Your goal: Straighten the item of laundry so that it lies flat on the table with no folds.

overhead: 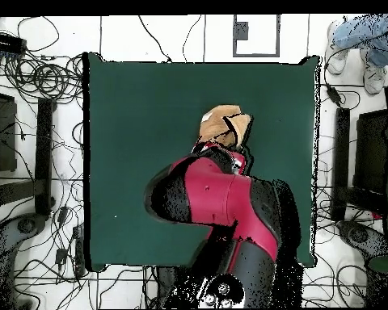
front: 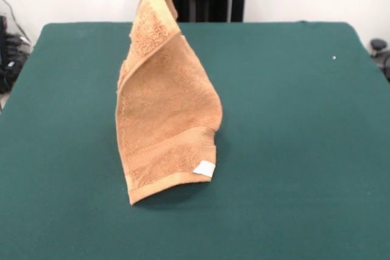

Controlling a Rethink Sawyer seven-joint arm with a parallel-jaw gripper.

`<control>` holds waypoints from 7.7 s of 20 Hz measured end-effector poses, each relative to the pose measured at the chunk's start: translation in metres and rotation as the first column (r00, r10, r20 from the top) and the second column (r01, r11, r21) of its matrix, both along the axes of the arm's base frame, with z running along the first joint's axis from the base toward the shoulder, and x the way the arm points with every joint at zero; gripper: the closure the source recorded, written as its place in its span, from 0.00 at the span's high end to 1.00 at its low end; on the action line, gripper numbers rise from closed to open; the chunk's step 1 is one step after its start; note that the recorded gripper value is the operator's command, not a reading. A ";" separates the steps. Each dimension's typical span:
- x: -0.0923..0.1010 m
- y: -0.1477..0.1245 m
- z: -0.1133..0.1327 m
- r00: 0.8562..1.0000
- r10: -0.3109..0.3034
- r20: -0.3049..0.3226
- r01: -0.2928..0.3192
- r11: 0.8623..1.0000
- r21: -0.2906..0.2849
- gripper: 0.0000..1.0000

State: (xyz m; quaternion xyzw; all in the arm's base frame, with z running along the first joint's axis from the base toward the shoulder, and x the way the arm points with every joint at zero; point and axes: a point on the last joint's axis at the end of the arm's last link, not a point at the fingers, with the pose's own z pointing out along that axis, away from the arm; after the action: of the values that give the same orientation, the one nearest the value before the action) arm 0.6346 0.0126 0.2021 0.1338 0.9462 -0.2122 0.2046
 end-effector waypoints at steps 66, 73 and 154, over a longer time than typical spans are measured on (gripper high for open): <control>-0.011 0.057 -0.083 0.993 -0.008 -0.119 0.081 0.776 0.625 0.00; -0.010 0.051 -0.087 0.992 -0.017 -0.127 0.097 0.747 0.658 0.00; -0.017 0.129 -0.153 0.979 0.033 -0.201 0.179 0.335 0.925 0.00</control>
State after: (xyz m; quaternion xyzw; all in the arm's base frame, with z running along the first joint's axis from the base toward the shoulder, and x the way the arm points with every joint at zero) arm 0.6177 0.1414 0.0493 0.2492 0.9029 0.3502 -0.0076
